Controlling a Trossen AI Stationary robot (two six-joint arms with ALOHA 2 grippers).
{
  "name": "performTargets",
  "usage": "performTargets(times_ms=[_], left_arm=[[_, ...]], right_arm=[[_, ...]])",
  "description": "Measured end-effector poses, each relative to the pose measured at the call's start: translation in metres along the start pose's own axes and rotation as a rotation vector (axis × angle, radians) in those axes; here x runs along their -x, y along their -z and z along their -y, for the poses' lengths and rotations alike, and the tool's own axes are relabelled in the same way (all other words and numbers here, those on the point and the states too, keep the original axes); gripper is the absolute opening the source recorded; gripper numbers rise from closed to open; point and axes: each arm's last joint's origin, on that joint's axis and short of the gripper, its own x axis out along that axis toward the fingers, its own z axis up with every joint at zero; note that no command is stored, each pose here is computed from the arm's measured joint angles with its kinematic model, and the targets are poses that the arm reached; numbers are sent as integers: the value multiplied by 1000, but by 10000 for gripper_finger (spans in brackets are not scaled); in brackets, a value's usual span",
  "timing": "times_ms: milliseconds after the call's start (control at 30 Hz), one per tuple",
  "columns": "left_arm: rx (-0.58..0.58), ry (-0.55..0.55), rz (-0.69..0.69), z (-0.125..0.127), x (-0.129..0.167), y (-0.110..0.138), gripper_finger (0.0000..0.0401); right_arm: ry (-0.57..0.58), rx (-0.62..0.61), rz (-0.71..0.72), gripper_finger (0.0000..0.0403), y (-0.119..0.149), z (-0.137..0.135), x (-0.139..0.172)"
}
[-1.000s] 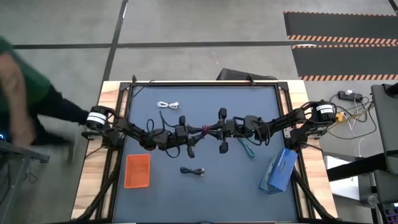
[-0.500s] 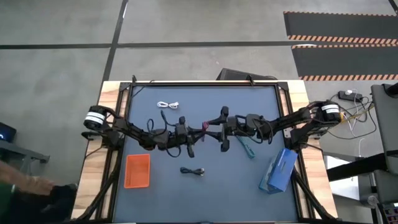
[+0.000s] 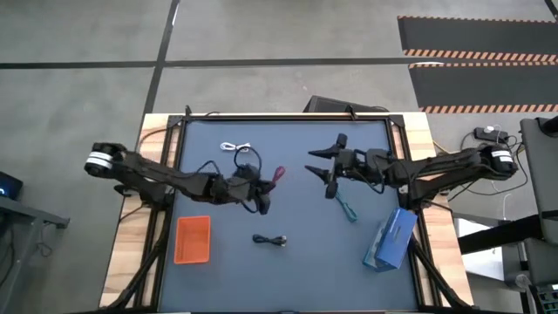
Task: Pick and place USB-C Cables
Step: Put the red charger cable into the orange bin
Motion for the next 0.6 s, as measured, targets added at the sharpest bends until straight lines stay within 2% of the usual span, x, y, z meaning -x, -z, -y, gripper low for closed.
performTargets(times_ms=[167, 400, 467, 600], left_arm=[[142, -166, -321, 4, 36, -16, 13], [276, -271, -791, 17, 89, -28, 13], [311, -319, -871, 20, 104, -32, 13], [346, -372, -938, 26, 119, -27, 12]], right_arm=[[10, 49, 30, 187, -11, 4, 8], [2, 126, -41, 171, -7, 5, 13], [0, 142, -58, 167, -6, 5, 13], [-4, 173, -78, 159, -3, 4, 12]])
